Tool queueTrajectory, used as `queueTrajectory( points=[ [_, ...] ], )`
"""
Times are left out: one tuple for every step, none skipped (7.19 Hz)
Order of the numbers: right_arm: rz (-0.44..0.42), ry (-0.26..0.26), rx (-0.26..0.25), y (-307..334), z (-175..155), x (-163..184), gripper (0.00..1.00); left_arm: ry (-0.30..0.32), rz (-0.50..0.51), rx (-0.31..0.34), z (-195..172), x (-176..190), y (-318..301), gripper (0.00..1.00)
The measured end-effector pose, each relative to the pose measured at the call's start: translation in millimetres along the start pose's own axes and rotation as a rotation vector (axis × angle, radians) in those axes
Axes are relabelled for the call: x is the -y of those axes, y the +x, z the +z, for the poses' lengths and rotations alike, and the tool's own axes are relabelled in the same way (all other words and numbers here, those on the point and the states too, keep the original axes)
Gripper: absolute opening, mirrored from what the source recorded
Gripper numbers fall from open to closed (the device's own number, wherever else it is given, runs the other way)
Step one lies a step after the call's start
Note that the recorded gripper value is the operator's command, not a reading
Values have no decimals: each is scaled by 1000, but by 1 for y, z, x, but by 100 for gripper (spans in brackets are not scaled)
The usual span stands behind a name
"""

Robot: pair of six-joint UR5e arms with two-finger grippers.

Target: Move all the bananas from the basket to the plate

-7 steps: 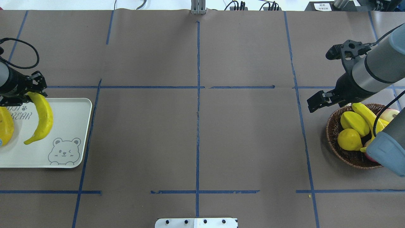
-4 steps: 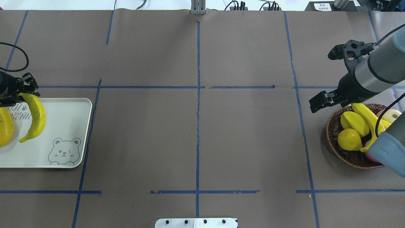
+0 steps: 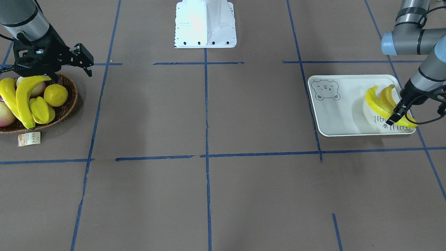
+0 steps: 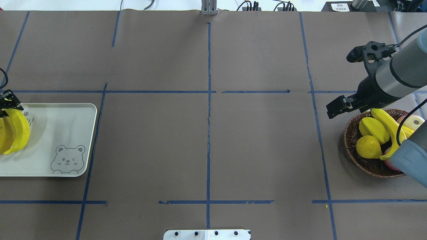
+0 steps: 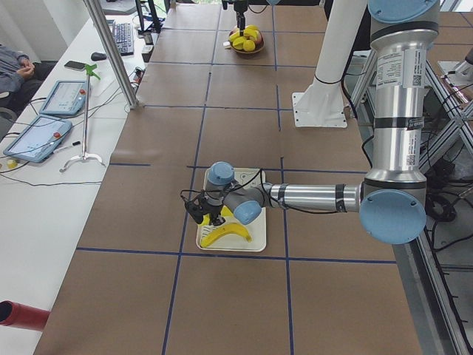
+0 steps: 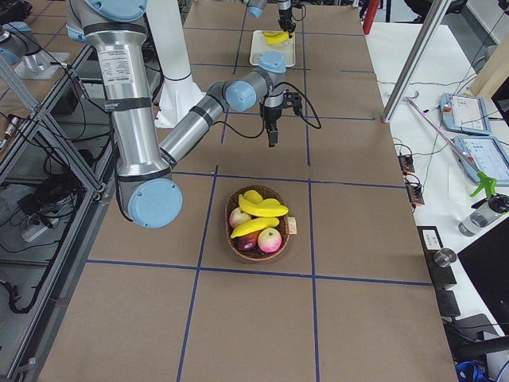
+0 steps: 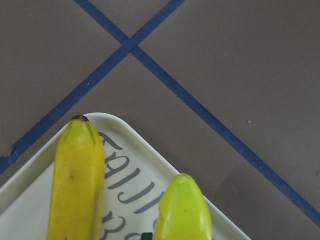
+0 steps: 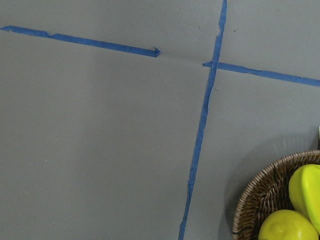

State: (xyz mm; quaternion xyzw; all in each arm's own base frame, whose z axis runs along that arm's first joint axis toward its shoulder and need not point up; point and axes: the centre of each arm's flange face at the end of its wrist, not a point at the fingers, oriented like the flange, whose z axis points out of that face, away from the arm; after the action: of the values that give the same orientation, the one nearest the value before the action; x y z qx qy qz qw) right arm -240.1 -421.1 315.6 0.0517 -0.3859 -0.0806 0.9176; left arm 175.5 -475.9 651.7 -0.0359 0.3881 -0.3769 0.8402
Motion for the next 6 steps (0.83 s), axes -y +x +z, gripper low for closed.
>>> queueTrajectory(
  points=[
    [-2,2,2,-1,-1,0,100,-3,5,-8,0,0,-2,100],
    [-1,4,2,0,-2,0,100,-18,3,-20,-5,2,-1,100],
    [0,6,2,0,-4,-1,100,-45,5,-42,-17,12,-2,100],
    [3,7,1,2,-7,-2,100,-72,43,-80,-40,30,-5,100],
    [3,6,-3,8,-8,-6,100,-93,102,-123,-65,42,-4,100],
    [-13,2,-14,20,-9,-14,100,-114,171,-166,-85,40,5,100]
  ],
)
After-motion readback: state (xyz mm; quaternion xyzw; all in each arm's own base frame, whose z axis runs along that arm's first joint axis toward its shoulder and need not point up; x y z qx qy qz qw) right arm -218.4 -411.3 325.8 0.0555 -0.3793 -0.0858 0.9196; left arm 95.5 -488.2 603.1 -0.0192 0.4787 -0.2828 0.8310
